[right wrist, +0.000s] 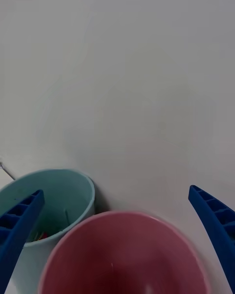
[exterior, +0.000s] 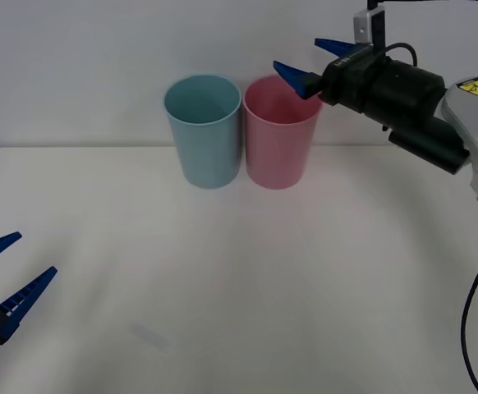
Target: Grasp the object on the table and drop it into the matching bin: aluminum can to the light blue bin, PET bottle to the pink bin.
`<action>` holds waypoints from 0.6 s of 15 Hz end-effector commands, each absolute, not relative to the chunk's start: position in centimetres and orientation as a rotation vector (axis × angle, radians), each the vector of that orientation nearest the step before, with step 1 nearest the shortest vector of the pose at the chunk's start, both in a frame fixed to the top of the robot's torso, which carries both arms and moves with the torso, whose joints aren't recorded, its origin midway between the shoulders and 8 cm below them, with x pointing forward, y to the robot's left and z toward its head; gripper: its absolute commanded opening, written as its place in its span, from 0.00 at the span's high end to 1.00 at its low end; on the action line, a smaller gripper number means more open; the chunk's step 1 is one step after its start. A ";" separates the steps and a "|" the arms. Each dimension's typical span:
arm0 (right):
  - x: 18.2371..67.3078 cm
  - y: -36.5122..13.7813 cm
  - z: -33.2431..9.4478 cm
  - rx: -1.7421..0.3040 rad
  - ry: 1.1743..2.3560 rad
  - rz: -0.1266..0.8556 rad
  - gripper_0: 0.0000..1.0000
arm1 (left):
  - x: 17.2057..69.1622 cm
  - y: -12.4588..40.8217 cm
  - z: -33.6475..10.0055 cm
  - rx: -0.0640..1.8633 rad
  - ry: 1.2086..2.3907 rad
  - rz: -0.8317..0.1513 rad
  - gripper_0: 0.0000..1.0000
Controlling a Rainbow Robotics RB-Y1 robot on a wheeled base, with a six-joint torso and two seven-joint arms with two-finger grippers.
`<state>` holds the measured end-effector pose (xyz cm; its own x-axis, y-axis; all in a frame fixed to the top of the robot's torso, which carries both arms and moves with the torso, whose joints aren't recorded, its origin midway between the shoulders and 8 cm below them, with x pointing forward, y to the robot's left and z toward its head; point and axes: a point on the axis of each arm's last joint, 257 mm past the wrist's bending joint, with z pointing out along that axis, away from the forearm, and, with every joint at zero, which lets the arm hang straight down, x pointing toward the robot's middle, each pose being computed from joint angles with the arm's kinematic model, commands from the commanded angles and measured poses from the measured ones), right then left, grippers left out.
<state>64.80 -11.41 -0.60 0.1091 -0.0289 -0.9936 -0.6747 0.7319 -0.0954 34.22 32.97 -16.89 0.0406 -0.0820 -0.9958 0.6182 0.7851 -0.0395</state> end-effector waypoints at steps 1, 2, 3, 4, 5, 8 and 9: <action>62.8 -15.8 -1.8 -0.633 1.400 0.495 0.00 | 34.2 33.0 -16.9 0.465 1.441 -0.567 0.00; 61.8 -17.4 -2.6 -0.622 1.405 0.486 0.00 | 34.2 33.0 -16.9 0.465 1.441 -0.567 0.00; 61.1 -18.8 -3.1 -0.618 1.409 0.475 0.00 | 34.2 33.0 -16.9 0.465 1.441 -0.567 0.00; 60.1 -20.4 -3.7 -0.614 1.410 0.468 0.00 | 34.2 33.0 -16.9 0.465 1.441 -0.567 0.00; 59.1 -22.2 -4.6 -0.612 1.420 0.456 0.00 | 34.2 33.0 -16.9 0.465 1.441 -0.567 0.00; 55.8 -26.3 -7.3 -0.600 1.449 0.431 0.00 | 34.2 33.0 -16.9 0.465 1.441 -0.567 0.00; 54.8 -27.5 -8.0 -0.590 1.455 0.419 0.00 | 34.2 33.0 -16.9 0.465 1.441 -0.567 0.00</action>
